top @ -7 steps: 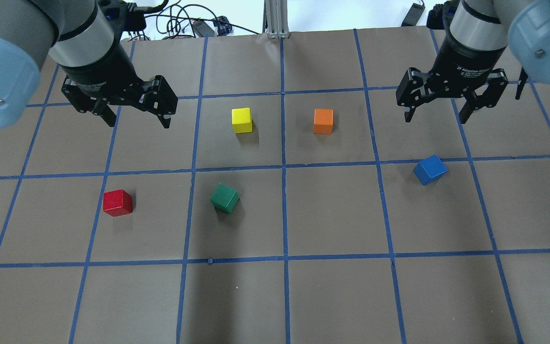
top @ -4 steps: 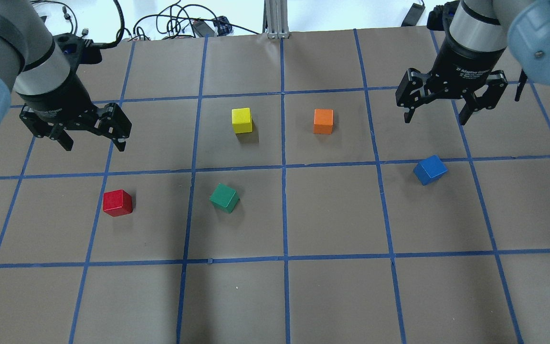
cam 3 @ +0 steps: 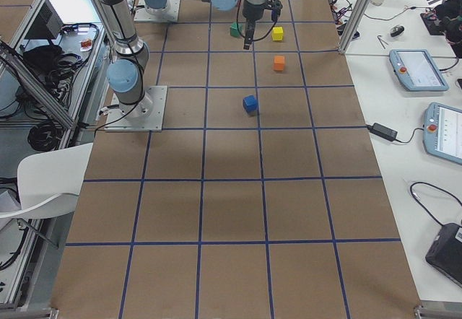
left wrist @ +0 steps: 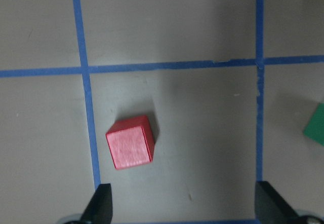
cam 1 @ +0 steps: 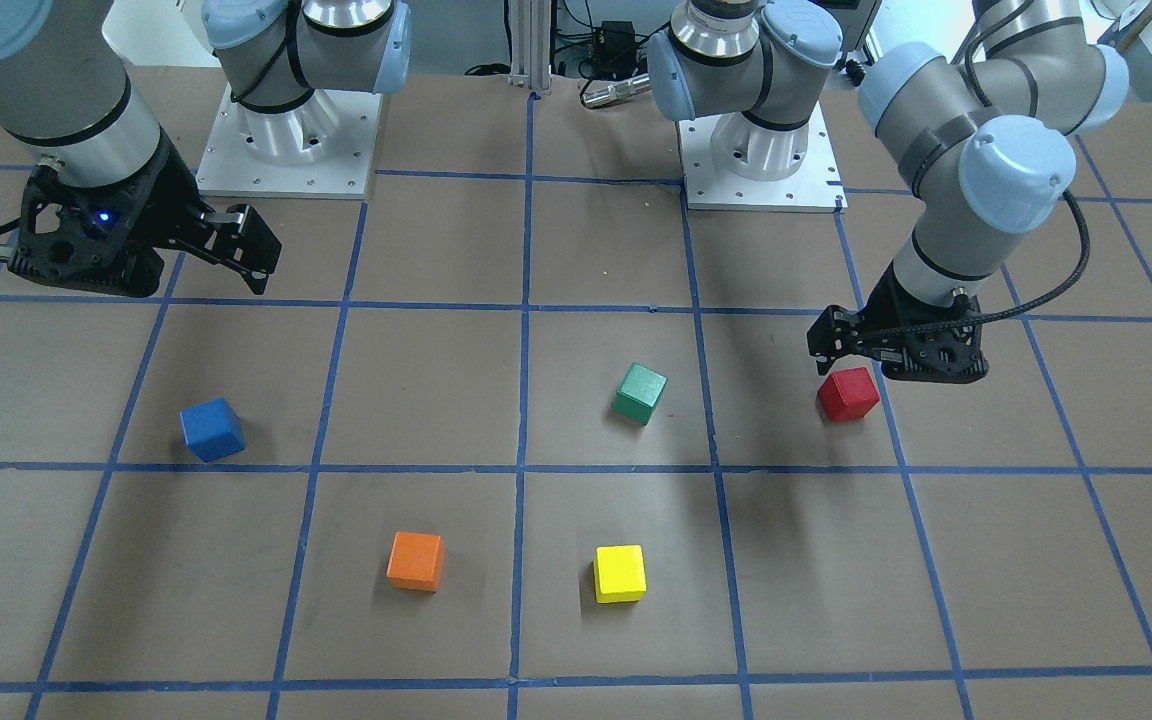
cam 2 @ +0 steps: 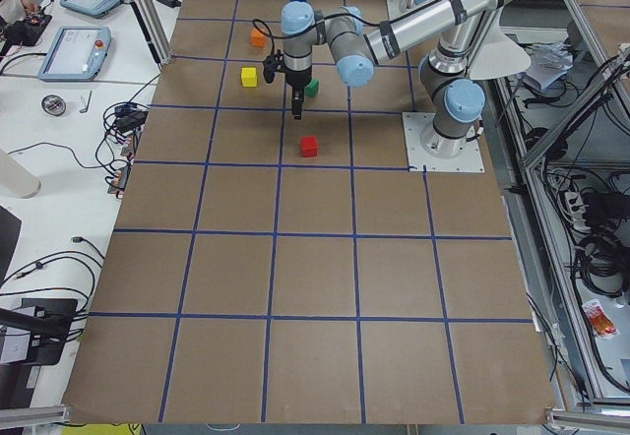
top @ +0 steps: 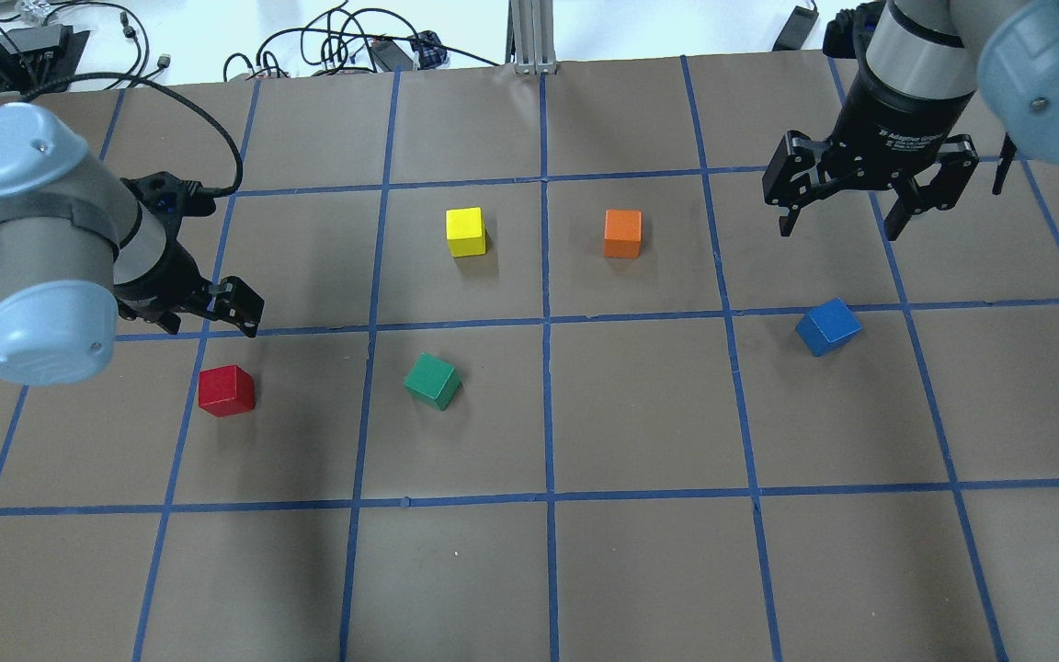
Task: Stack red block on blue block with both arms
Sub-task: 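Lower the left gripper over the red cube and close on it, then lift the red cube with the left gripper and carry it toward the orange cube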
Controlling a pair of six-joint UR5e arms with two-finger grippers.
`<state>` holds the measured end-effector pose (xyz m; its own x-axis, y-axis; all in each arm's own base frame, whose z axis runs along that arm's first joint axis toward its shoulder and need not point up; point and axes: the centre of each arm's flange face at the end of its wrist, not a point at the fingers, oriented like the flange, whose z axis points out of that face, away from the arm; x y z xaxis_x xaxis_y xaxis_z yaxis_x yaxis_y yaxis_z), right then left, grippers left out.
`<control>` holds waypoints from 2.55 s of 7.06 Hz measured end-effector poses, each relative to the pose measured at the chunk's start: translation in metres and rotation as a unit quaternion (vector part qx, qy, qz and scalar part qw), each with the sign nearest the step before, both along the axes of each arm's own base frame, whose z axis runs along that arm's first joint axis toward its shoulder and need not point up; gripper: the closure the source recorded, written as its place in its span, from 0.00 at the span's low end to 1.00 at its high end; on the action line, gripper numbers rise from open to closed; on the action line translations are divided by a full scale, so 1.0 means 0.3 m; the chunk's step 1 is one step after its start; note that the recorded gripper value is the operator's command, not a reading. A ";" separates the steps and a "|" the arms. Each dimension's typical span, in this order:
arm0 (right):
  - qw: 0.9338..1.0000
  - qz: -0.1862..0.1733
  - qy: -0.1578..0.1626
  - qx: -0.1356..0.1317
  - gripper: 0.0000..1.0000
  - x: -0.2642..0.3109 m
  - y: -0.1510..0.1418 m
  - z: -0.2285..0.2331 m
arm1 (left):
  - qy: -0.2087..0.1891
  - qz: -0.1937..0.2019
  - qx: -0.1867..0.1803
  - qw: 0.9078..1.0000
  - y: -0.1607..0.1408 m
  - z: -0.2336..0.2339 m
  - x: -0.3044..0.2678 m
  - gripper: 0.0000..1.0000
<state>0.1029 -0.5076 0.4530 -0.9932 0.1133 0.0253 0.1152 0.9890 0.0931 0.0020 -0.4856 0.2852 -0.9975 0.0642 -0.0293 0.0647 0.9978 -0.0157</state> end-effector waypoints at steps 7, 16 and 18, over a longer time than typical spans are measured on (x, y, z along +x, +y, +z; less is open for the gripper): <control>1.000 -0.001 0.000 -0.001 0.00 0.000 -0.001 0.000 | 0.030 0.044 0.041 0.998 0.055 -0.289 0.158 0.33; 1.000 -0.001 0.000 0.000 0.00 0.000 0.000 -0.002 | 0.049 -0.023 -0.022 0.998 -0.247 -0.018 -0.303 0.79; 1.000 -0.001 0.000 -0.002 0.00 0.000 0.002 -0.001 | 0.078 -0.006 -0.028 0.997 -0.310 0.083 -0.616 0.80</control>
<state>0.1029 -0.5070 0.4529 -0.9931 0.1146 0.0252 0.1164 0.9891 0.0899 -0.1827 -0.5787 0.3100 -0.9895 0.0783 0.1215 0.0686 0.9943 -0.0818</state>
